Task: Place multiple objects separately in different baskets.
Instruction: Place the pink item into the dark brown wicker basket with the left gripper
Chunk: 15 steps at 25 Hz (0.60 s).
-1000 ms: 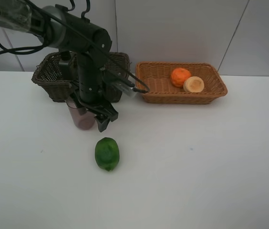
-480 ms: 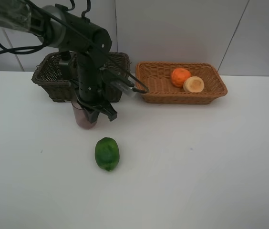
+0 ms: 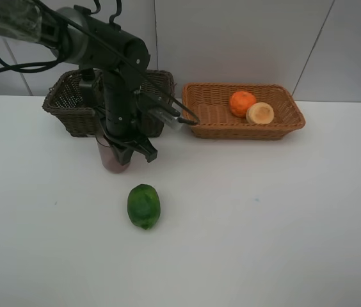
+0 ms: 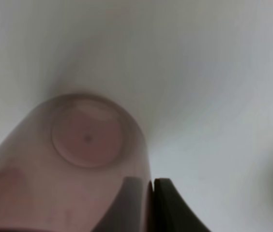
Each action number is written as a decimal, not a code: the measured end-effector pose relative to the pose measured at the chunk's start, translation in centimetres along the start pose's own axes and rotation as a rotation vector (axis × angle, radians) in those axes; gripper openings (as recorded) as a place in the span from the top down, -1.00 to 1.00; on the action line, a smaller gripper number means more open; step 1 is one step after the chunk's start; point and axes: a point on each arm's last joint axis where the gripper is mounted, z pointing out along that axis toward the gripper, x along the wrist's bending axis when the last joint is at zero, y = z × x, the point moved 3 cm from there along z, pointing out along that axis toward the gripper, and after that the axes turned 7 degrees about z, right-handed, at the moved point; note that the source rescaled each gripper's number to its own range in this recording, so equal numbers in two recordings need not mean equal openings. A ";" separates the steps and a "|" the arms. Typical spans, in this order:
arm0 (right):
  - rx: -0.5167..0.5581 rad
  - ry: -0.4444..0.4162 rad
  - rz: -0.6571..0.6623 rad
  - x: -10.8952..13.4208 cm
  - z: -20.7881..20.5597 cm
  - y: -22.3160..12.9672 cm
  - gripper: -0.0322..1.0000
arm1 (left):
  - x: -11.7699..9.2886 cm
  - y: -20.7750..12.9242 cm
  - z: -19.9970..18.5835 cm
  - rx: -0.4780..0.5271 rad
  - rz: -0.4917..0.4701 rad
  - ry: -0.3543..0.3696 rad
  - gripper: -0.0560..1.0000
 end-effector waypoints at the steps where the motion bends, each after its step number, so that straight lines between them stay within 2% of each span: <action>1: 0.000 0.000 0.000 0.0 0.0 0.0 -0.43 | 0.0 0.0 0.0 0.000 0.000 -0.001 0.89; 15: 0.000 0.000 0.000 0.0 0.0 0.0 -0.43 | 0.1 -0.1 -1.2 -0.029 -0.053 0.000 0.89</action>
